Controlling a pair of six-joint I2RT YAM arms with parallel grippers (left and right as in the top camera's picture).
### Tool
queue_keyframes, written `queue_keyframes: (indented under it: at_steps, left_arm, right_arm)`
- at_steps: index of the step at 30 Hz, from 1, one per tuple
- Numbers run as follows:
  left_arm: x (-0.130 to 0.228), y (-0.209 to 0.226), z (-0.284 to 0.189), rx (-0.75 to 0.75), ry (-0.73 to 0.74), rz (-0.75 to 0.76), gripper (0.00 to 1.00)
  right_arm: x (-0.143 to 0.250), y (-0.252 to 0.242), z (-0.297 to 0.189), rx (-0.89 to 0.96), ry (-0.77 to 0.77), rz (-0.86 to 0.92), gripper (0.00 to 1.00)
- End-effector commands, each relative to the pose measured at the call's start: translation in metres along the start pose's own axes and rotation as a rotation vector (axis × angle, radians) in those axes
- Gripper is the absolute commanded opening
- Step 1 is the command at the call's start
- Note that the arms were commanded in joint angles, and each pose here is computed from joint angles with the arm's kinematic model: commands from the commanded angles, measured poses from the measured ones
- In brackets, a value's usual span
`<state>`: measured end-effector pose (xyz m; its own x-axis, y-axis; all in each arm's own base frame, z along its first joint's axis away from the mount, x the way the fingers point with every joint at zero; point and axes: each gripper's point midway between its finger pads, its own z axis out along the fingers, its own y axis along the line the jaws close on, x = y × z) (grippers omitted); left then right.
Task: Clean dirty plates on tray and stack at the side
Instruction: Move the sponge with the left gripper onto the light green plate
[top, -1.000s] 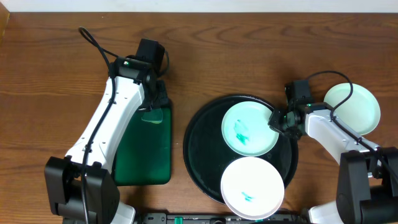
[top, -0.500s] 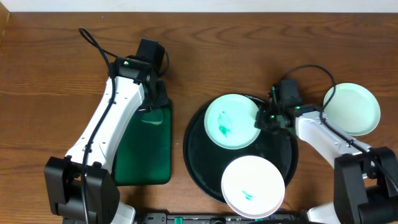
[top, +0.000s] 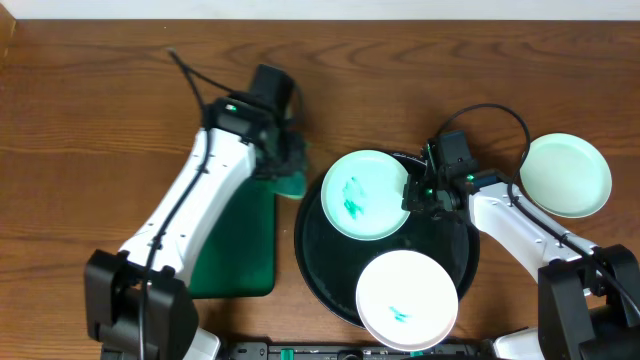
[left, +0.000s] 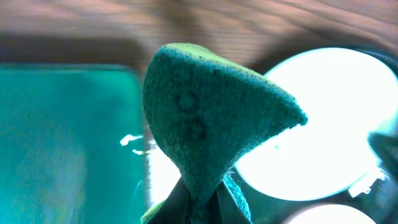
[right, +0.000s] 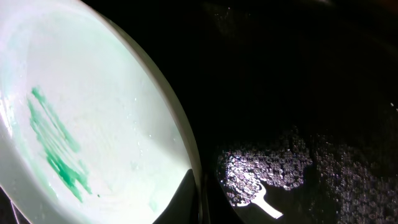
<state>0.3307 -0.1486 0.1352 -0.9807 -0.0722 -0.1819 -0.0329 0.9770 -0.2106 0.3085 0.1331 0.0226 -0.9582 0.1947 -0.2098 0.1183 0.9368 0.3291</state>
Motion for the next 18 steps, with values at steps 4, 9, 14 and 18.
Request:
queue_keyframes:
  at_steps: [4,9,14,18]
  left_arm:
    - [0.028,-0.078,0.037,0.186,0.115,0.062,0.07]
    - [0.050,-0.128,0.068,0.312,0.211,0.081,0.07]
    - [0.063,-0.145,0.088,0.315,0.241,0.104,0.07]
    - [0.066,-0.152,0.090,0.323,0.232,0.127,0.07]
  right_arm:
    - [-0.002,0.002,-0.002,0.006,-0.016,0.011,0.02]
    - [-0.001,-0.009,-0.002,0.067,-0.025,0.073,0.01]
    - [0.008,-0.018,0.002,0.105,0.012,0.150,0.01]
    - [0.014,-0.021,0.008,0.116,0.042,0.187,0.01]
